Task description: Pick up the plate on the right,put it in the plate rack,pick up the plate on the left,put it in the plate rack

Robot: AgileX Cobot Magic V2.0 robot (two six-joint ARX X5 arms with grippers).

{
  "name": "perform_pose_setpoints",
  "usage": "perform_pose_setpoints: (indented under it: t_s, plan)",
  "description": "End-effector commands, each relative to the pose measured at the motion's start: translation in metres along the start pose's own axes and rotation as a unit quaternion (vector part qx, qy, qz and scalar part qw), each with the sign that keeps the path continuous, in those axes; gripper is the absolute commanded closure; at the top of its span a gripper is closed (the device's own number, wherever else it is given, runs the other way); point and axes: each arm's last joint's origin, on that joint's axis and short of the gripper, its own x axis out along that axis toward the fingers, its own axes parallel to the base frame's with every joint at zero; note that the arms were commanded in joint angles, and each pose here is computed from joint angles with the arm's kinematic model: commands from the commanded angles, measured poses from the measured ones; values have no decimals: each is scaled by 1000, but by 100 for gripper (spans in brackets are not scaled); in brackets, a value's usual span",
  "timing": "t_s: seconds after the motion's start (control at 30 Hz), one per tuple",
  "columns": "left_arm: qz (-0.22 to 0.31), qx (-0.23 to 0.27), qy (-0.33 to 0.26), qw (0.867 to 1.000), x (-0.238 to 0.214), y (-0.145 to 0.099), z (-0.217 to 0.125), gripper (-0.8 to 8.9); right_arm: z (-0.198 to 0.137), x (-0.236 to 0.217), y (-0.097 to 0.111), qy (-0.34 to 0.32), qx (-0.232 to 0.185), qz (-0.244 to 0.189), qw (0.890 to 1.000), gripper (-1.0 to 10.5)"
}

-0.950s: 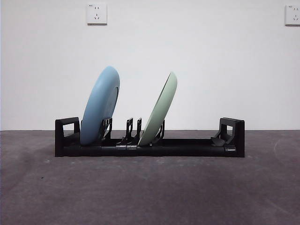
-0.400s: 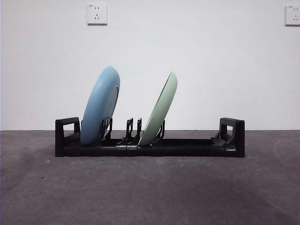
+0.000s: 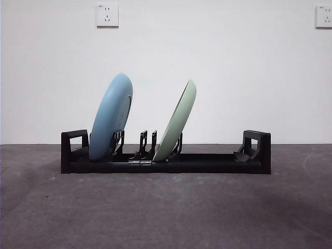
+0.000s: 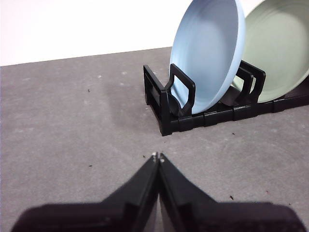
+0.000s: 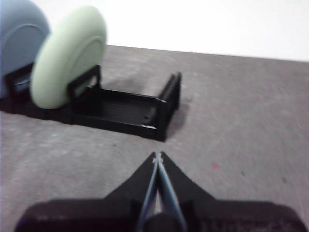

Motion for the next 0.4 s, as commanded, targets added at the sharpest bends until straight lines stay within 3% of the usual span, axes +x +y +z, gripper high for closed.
perform_pose_setpoints:
  t_s: [0.03,0.4]
  plan:
    - [1,-4,5,1000,1,0,-4,817,-11,2,-1,5,41,-17,999,946]
    - [1,-4,5,1000,1,0,-4,817,-20,4,-1,3,48,-33,998,946]
